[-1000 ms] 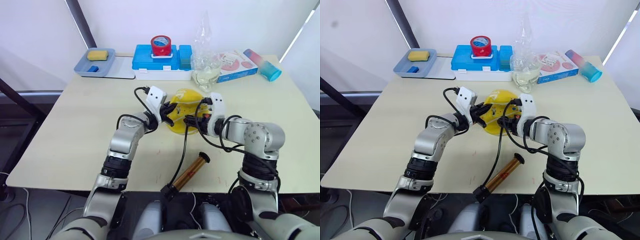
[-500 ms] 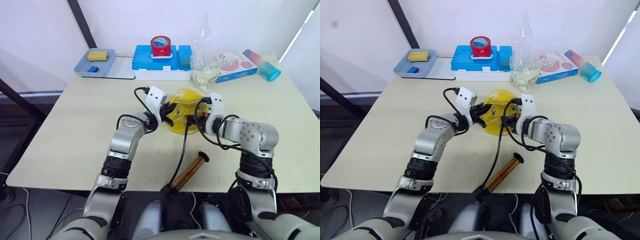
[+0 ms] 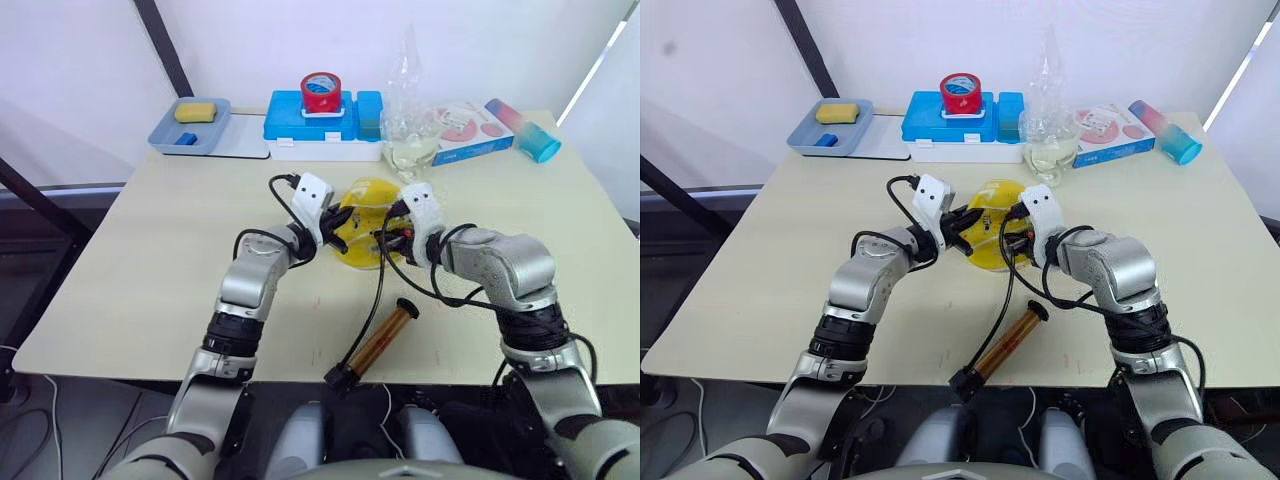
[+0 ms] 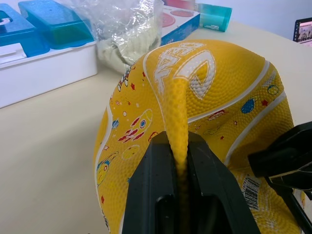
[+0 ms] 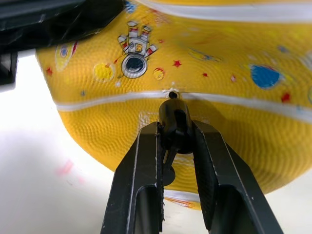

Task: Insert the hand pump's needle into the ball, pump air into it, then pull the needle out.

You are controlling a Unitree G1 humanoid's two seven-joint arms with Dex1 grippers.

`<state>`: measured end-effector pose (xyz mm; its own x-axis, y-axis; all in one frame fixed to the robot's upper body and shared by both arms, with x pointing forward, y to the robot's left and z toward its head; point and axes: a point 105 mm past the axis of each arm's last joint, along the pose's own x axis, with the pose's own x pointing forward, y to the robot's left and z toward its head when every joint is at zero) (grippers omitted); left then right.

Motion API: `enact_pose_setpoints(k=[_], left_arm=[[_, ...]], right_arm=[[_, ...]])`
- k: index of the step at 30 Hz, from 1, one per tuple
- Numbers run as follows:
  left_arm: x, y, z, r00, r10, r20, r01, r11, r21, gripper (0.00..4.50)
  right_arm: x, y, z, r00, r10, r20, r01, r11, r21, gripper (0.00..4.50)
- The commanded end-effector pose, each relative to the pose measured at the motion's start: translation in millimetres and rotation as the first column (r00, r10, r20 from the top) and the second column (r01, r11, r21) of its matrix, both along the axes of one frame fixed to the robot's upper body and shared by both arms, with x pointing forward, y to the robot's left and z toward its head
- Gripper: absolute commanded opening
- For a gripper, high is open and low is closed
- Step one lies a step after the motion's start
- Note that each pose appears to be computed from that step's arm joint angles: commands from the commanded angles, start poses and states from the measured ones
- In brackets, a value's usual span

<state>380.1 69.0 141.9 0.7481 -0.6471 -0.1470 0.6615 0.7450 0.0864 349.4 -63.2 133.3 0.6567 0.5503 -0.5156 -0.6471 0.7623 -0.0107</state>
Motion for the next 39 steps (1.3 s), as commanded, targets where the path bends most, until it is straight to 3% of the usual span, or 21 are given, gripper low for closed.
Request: enact_pose_setpoints(k=[1,9,18,39], left_arm=[[-8.6,-15.0,-19.2,0.995,-0.066,-0.074,0.068,0.997,0.023,0.00],[-10.3,-18.4,-19.9,0.991,-0.101,-0.085,0.103,0.994,0.025,0.00],[-11.5,-22.0,-20.7,0.987,-0.131,-0.092,0.134,0.991,0.026,0.00],[-19.3,-25.4,-33.2,0.967,-0.193,-0.165,0.200,0.980,0.026,0.00]], right_arm=[[-3.9,10.2,12.6,0.987,0.128,0.094,-0.117,0.986,-0.119,0.34],[1.7,11.7,15.2,0.973,0.204,0.109,-0.170,0.951,-0.259,0.34],[1.7,19.9,-0.6,0.991,0.134,0.007,-0.130,0.968,-0.217,0.34],[21.5,40.5,-12.1,0.996,0.087,-0.032,-0.092,0.971,-0.219,0.34]])
